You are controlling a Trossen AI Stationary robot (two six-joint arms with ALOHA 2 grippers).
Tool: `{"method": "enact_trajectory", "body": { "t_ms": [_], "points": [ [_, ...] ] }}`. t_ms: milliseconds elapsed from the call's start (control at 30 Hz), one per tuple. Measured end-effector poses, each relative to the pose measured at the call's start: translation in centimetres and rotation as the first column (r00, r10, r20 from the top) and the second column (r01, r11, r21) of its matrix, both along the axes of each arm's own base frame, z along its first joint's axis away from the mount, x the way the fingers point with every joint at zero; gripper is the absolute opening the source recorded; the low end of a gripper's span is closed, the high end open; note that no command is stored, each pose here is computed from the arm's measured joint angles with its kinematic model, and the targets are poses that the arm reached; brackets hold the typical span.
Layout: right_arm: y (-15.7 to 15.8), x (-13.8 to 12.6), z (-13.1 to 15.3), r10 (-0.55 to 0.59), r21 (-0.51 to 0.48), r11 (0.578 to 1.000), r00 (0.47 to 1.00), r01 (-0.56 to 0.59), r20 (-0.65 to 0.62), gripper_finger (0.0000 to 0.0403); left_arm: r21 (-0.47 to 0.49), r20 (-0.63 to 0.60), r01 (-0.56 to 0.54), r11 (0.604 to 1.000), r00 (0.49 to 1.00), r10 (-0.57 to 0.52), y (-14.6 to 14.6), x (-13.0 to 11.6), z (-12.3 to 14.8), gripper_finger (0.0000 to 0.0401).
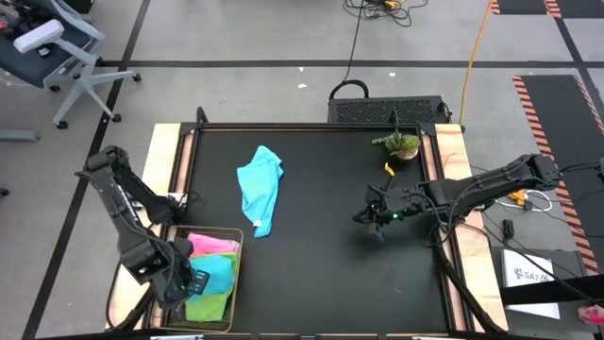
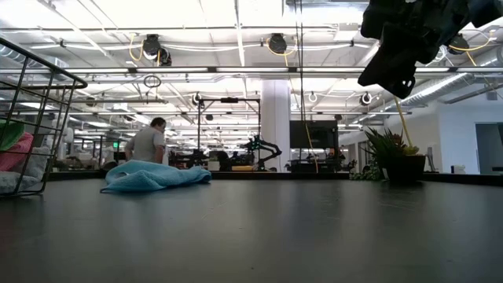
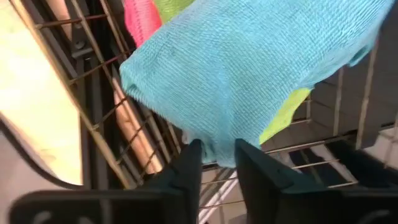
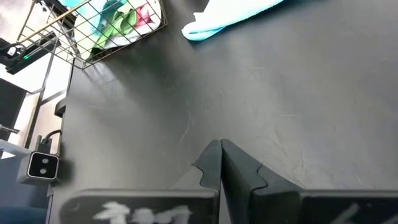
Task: Fold microfiber towels
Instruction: Put the right folded blue microfiber cloth into the wire basket, then fold the blue microfiber cloth
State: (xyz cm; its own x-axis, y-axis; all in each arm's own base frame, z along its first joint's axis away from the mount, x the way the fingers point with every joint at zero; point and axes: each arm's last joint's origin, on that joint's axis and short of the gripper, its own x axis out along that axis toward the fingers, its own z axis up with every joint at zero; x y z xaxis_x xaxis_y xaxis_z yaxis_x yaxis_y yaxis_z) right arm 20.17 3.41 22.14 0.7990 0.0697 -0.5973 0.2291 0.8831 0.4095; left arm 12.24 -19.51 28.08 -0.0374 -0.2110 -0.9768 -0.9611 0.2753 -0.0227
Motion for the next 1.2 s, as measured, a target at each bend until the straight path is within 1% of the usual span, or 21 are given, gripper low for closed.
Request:
{"method": "enact_trajectory", "body": {
  "t_ms": [100,167,233,333,433,533,600,667,767,833,933,1033,1133,1200],
  "points": [
    [0.1,0.0,0.0,0.019,0.009,1.000,1.000,-0.019,-0.002,0.0000,0.018,-0.020,0.009,1.000,1.000,-0.008,0.2,-0.2,0.0,0.0134],
    [0.1,0.0,0.0,0.021,0.010,1.000,1.000,-0.021,-0.002,0.0000,0.046,-0.063,-0.004,0.999,0.998,0.007,0.5,-0.4,-0.1,0.0155],
    [0.1,0.0,0.0,0.025,0.005,1.000,1.000,-0.025,-0.002,0.0000,0.066,-0.097,-0.013,0.998,0.995,0.020,0.8,-0.7,0.0,0.0166],
    [0.1,0.0,0.0,0.025,0.005,1.000,1.000,-0.025,0.000,0.0000,0.074,-0.083,-0.022,0.997,0.996,0.028,1.4,-0.8,0.3,0.0171],
    [0.1,0.3,0.4,0.029,0.007,1.000,0.998,-0.030,0.054,0.0000,0.095,-0.005,-0.051,0.994,0.999,0.052,2.2,-0.6,0.8,0.0172],
    [0.2,1.1,1.1,0.049,-0.013,0.999,0.986,-0.048,0.162,0.0000,0.164,0.139,-0.090,0.982,0.988,0.067,3.1,-0.2,1.3,0.0172],
    [0.2,1.7,1.3,0.054,-0.019,0.999,0.977,-0.051,0.207,0.0000,0.229,0.211,-0.107,0.967,0.976,0.058,3.8,-0.1,1.4,0.0172],
    [0.2,2.5,1.0,0.065,-0.012,0.998,0.974,-0.064,0.219,0.0000,0.279,0.237,-0.128,0.952,0.970,0.060,4.4,0.0,1.5,0.0172],
    [0.1,3.6,-0.2,0.083,0.012,0.996,0.980,-0.086,0.180,0.0000,0.346,0.256,-0.149,0.926,0.965,0.059,5.1,0.1,1.6,0.0172],
    [0.0,4.7,-0.4,0.106,0.006,0.994,0.982,-0.109,0.157,0.0000,0.390,0.305,-0.181,0.903,0.951,0.058,5.6,0.4,1.7,0.0172],
    [-0.4,7.2,0.8,0.175,-0.054,0.984,0.968,-0.168,0.179,0.0000,0.464,0.387,-0.221,0.858,0.922,0.028,6.4,1.1,1.8,0.0172],
    [-1.0,10.1,2.9,0.265,-0.132,0.961,0.947,-0.244,0.182,0.0000,0.528,0.424,-0.245,0.813,0.906,-0.002,7.3,1.8,2.0,0.0172],
    [-1.7,12.4,4.0,0.311,-0.200,0.937,0.944,-0.285,0.111,0.0000,0.572,0.446,-0.257,0.779,0.894,-0.032,8.2,2.4,2.2,0.0172],
    [-2.1,13.7,4.2,0.324,-0.225,0.926,0.944,-0.303,0.062,0.0000,0.599,0.454,-0.259,0.758,0.889,-0.055,8.9,2.6,2.4,0.0172]
  ]
}}
